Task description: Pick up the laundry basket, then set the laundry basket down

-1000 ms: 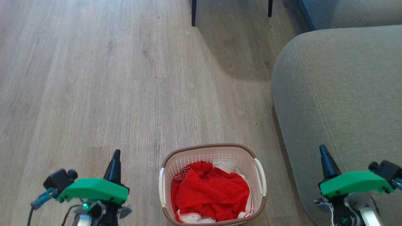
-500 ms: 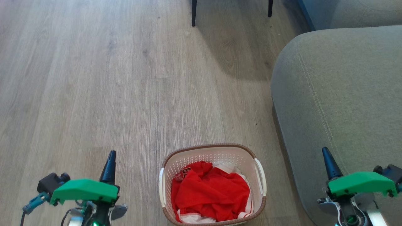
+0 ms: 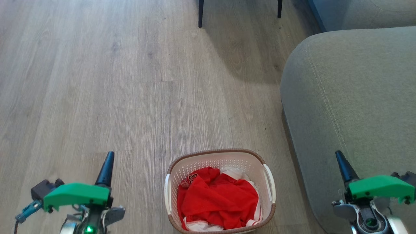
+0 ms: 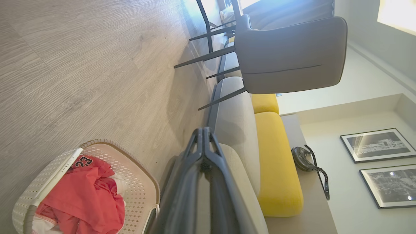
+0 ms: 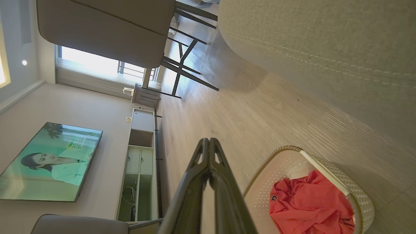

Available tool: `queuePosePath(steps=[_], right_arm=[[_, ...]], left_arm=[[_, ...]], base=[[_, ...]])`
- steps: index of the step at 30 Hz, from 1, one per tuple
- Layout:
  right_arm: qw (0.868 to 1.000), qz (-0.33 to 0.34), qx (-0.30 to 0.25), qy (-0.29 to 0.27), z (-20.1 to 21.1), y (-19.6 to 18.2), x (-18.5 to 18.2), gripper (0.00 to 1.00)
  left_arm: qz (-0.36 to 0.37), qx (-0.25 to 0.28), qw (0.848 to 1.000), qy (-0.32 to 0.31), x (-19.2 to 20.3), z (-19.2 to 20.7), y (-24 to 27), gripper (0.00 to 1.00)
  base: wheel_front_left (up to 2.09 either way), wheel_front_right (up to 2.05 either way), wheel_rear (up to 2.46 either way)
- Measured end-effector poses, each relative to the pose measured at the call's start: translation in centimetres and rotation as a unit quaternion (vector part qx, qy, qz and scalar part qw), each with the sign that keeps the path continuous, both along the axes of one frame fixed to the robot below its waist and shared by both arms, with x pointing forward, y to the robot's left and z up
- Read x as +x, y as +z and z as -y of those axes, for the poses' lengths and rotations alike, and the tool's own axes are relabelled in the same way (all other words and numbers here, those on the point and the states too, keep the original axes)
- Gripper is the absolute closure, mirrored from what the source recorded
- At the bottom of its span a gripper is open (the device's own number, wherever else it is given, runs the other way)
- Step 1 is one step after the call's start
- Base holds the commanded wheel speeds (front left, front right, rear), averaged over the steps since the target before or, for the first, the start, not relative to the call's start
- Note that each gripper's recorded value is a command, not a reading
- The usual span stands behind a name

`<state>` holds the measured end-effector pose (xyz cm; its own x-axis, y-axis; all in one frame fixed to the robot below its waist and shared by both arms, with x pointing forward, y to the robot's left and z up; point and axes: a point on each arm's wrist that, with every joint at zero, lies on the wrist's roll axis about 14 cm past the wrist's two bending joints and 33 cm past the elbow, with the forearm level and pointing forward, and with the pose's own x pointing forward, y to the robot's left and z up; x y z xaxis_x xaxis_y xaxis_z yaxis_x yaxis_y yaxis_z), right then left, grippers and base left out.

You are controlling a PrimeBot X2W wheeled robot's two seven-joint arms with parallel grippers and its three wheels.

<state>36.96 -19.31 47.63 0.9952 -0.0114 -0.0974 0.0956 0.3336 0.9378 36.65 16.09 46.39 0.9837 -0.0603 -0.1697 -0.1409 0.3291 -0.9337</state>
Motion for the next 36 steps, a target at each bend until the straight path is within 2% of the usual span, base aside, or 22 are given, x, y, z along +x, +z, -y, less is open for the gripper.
queuePosePath(steps=[11, 29, 36], right_arm=[[0.998, 0.0, 0.059, -0.009, 0.6, 0.0, 0.2, 1.0], [0.987, 0.006, 0.162, -0.022, 1.4, 0.2, 0.4, 1.0], [0.985, 0.007, 0.17, -0.023, 1.4, 0.3, 0.5, 1.0]], left_arm=[[0.004, -0.06, 0.998, 0.013, 0.1, -0.9, 0.1, 1.0], [0.026, -0.161, 0.986, 0.038, 0.5, -2.4, 1.0, 1.0], [0.026, -0.167, 0.985, 0.041, 0.5, -2.7, 1.0, 1.0]], base=[[0.0, 0.0, 0.0], [0.0, 0.0, 0.0], [0.0, 0.0, 0.0]])
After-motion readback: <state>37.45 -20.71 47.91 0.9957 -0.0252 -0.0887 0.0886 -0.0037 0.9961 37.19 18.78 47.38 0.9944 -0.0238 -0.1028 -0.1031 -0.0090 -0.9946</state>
